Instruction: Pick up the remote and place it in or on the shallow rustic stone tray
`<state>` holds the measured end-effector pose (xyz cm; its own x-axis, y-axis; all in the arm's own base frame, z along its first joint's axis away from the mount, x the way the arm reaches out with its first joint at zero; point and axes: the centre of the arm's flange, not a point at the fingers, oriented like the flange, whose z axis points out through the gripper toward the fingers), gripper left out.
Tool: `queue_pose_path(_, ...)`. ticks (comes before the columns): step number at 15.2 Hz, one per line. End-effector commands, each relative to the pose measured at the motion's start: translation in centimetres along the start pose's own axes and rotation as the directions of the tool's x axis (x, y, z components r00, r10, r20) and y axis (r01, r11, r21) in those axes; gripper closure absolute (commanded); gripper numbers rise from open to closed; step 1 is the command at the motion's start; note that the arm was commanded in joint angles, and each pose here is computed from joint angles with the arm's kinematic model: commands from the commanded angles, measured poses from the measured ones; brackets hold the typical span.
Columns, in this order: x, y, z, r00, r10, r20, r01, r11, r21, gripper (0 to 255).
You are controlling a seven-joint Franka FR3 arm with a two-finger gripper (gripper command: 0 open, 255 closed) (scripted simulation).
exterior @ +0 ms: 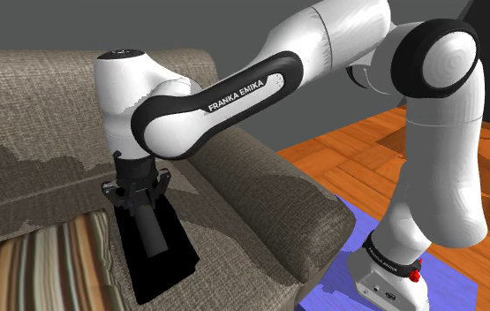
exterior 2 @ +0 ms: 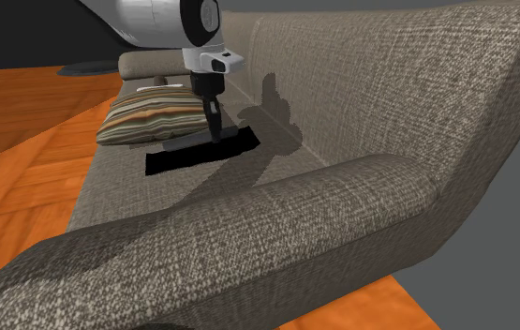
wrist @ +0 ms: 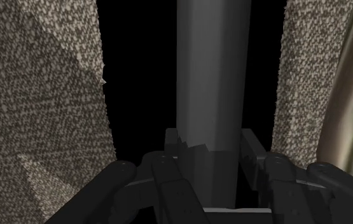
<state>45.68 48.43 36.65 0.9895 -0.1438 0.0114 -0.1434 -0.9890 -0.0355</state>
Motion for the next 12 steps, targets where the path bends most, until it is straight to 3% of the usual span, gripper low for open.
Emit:
queue_pose_path(1,0.0,0.0,0.0,1.0,0.0,0.0,0.0,1.0,0.0,0)
queue_pose_path(6,0.0,0.0,0.0,1.0,0.0,0.0,0.0,1.0,0.0,0)
queue_pose_path(10,0.0,0.0,-5.0,1.0,0.0,0.0,0.0,1.0,0.0,0)
queue_pose_path(12,0.0,0.0,-5.0,1.0,0.0,0.0,0.0,1.0,0.0,0)
